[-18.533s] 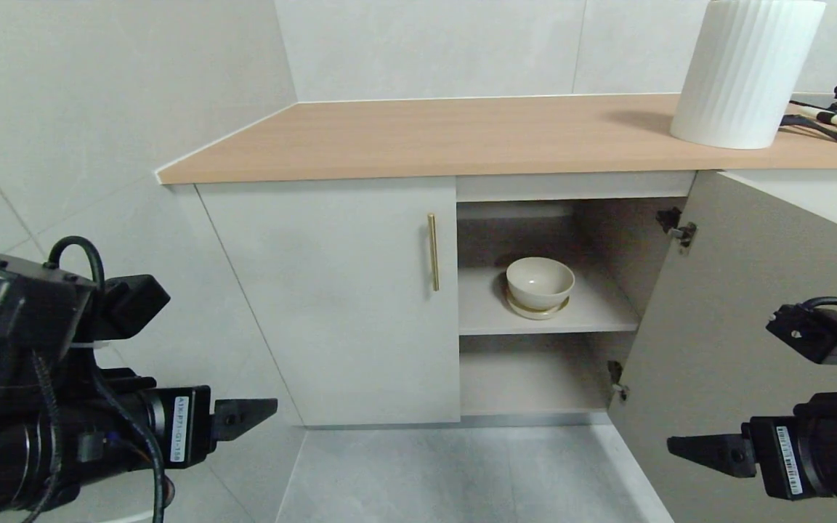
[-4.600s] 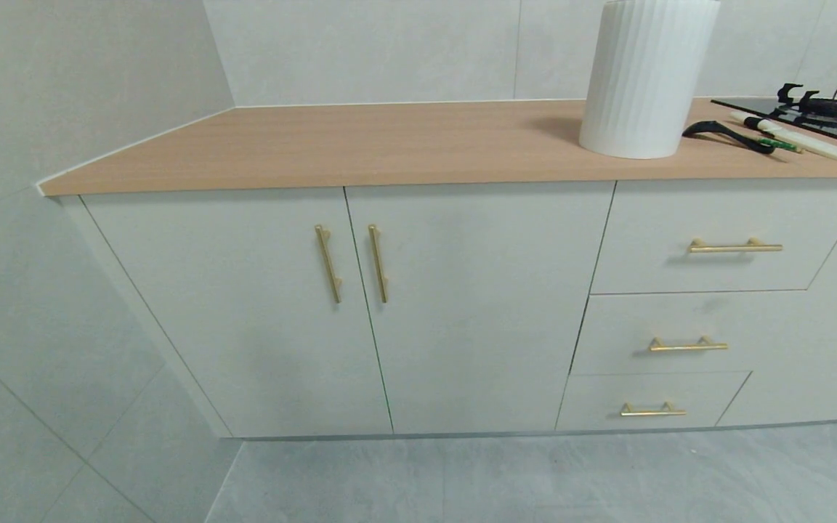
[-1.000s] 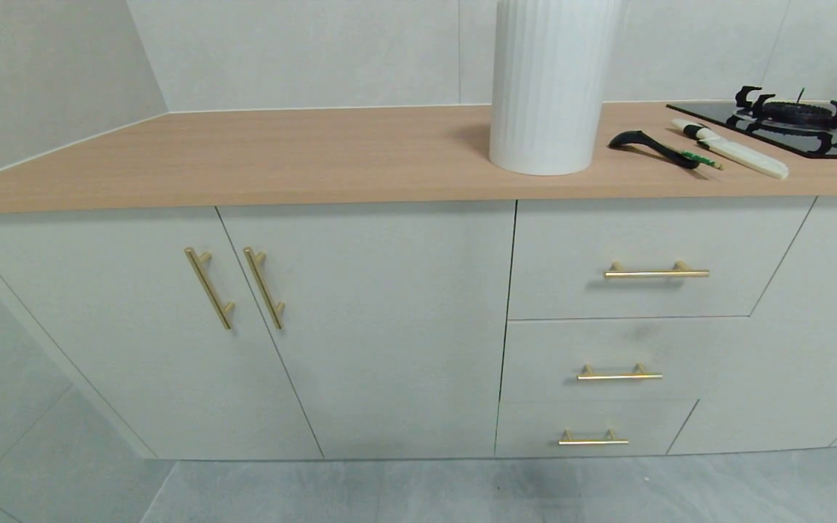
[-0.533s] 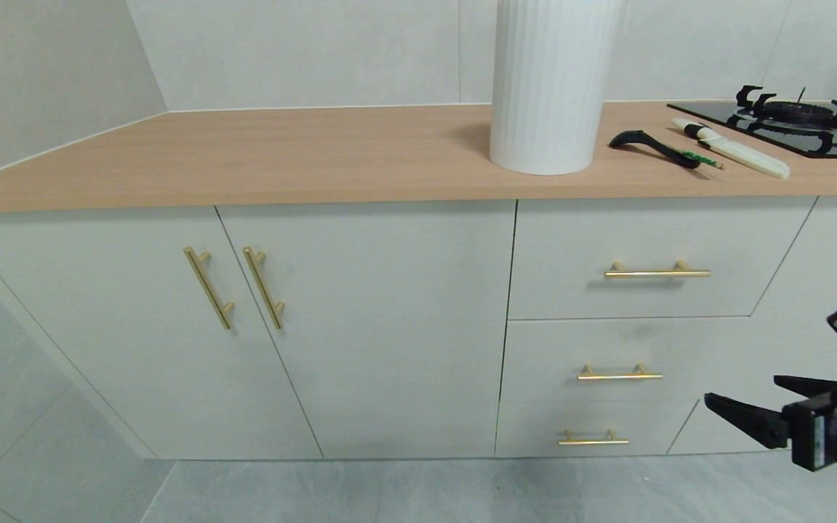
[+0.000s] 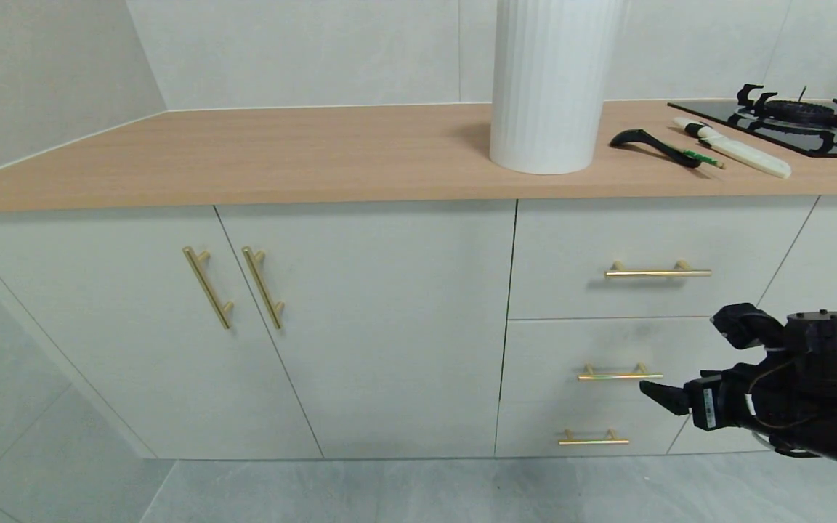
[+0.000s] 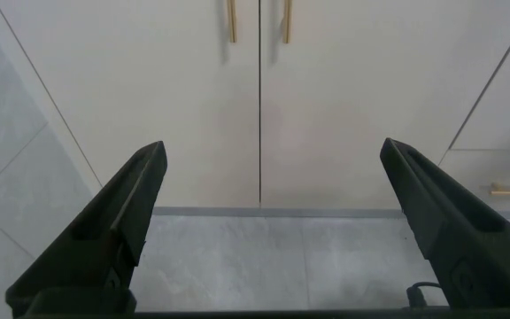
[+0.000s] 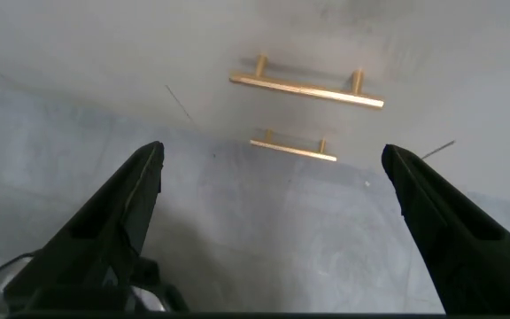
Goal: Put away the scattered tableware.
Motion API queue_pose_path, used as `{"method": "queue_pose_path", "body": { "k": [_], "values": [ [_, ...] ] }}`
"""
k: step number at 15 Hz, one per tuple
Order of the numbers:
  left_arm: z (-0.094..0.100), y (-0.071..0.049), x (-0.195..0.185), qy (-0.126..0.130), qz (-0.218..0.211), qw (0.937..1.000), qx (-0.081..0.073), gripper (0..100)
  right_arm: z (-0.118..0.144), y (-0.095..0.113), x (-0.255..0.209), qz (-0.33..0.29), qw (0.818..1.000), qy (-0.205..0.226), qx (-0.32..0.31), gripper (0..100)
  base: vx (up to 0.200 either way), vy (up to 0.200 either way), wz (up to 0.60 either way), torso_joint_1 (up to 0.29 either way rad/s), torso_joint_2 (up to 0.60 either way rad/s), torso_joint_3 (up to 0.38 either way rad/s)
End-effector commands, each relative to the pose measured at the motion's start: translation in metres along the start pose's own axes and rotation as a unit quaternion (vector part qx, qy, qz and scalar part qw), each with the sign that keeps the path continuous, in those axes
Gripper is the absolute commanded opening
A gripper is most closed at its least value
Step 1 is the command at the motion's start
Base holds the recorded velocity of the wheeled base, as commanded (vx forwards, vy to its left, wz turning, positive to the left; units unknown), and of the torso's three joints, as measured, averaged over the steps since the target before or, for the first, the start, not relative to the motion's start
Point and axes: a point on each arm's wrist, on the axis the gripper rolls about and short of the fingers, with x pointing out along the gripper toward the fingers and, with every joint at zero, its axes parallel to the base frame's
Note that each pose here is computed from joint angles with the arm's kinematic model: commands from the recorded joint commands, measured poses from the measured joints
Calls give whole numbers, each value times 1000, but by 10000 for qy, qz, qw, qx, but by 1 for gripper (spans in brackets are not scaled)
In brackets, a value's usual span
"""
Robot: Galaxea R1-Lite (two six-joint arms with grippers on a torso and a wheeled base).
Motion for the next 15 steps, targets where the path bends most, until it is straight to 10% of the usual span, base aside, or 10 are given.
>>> {"method": "queue_pose_path", "body": {
  "k": [1,15],
  "values": [
    [0,0,0,2,3,10000,-3,100,-16,-2,23,-42,9993,363,27,100,0,0,0,0,0,0],
    [0,0,0,2,3,10000,-3,100,-59,-22,127,-1009,9895,-897,515,100,0,0,0,0,0,0]
  ]
}}
